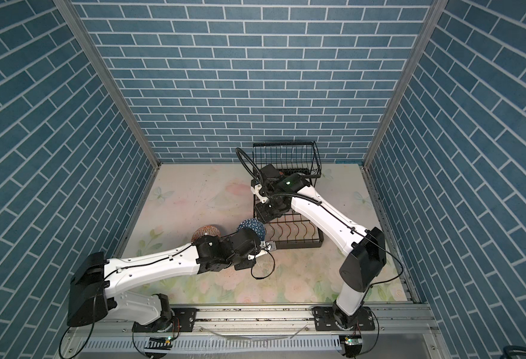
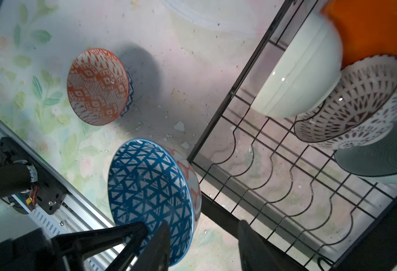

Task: Load bowls into a dish rack
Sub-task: Place the bowl in the dish rack.

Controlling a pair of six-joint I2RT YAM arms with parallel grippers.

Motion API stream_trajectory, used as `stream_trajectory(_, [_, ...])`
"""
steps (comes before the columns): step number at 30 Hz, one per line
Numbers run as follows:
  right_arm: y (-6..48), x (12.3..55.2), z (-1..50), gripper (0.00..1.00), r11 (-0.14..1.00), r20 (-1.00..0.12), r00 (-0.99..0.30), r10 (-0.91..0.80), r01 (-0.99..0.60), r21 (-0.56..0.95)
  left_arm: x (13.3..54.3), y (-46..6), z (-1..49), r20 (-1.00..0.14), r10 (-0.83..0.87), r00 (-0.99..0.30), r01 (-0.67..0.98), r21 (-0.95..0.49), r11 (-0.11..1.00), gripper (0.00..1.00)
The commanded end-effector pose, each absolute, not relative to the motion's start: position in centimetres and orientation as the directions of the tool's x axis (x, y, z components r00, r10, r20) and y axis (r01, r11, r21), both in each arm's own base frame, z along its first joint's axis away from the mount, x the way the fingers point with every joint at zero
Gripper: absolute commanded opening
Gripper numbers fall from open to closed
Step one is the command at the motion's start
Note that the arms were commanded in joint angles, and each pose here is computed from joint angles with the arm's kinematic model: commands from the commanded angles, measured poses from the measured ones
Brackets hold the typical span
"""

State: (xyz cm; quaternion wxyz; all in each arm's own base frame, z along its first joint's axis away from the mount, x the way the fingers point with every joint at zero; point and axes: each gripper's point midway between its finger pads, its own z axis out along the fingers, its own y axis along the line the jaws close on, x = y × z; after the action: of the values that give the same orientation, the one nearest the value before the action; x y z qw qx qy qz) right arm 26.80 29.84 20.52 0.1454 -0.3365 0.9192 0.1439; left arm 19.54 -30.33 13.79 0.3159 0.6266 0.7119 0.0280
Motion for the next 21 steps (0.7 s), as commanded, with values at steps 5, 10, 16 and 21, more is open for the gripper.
stream_trajectory(5, [30.1, 26.5, 20.4, 0.49, 0.694, -0.320, -0.706, -0.632, -0.699, 0.171, 18.8, -31.1, 15.2, -0.418, 0.908, 0.018, 0.896, 0.409, 0.170, 0.00])
stream_trajectory(10, [30.5, 26.1, 19.9, 0.49, 0.680, -0.307, -0.698, -0.647, -0.710, 0.183, 18.4, -31.3, 15.1, -0.410, 0.912, 0.020, 0.910, 0.384, 0.153, 0.00])
stream_trajectory(16, [30.4, 25.9, 18.9, 0.49, 0.675, -0.277, -0.695, -0.663, -0.716, 0.179, 18.2, -31.3, 15.2, -0.401, 0.916, 0.021, 0.916, 0.376, 0.143, 0.00])
stream_trajectory(21, [30.2, 25.9, 18.0, 0.47, 0.680, -0.254, -0.699, -0.668, -0.713, 0.171, 18.2, -31.2, 15.3, -0.391, 0.920, 0.028, 0.915, 0.381, 0.134, 0.00])
